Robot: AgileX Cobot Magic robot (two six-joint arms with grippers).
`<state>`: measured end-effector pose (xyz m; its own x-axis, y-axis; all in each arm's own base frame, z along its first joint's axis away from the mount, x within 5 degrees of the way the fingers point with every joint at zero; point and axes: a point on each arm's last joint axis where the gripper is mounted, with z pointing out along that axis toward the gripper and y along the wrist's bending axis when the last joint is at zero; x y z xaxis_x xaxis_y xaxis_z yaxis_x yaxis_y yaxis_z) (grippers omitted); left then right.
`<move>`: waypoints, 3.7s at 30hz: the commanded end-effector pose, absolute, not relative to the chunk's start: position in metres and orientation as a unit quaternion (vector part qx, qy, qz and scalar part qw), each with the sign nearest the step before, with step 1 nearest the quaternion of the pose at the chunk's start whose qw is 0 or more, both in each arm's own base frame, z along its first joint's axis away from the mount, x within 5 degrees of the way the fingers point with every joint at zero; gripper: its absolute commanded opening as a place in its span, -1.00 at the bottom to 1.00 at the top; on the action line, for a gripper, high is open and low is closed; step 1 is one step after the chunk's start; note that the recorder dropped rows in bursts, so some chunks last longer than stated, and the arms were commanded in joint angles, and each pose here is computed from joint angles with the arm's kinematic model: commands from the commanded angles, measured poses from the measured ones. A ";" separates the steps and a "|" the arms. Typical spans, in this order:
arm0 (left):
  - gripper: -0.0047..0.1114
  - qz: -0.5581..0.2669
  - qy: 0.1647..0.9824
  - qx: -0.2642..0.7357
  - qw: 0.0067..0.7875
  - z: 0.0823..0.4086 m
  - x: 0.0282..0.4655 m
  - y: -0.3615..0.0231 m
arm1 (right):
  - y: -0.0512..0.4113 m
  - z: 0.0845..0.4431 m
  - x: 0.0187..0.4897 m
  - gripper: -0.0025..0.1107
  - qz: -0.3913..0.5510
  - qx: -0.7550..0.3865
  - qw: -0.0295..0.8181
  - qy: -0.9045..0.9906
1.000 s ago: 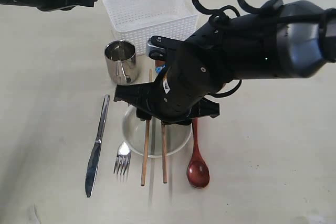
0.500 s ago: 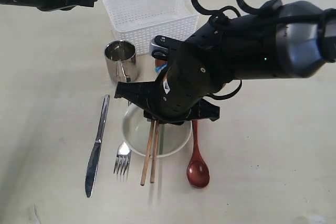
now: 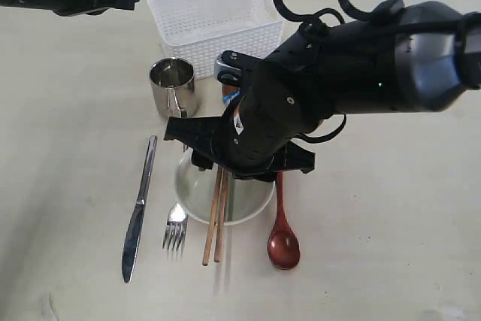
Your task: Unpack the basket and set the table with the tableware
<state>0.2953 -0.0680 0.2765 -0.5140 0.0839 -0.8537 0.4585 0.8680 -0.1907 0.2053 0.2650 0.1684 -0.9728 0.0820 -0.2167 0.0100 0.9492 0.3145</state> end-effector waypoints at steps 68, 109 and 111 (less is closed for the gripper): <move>-0.92 -0.198 0.847 0.161 0.466 0.276 0.293 -0.067 | -0.005 0.249 0.062 -0.96 -0.043 0.027 0.801 0.597; -0.92 -0.198 0.847 0.161 0.466 0.276 0.293 -0.067 | -0.016 0.180 0.054 -0.96 -0.101 0.059 0.584 0.803; -0.92 -0.198 0.847 0.161 0.466 0.276 0.293 -0.067 | -0.016 0.180 0.054 -0.96 -0.101 0.059 0.584 0.803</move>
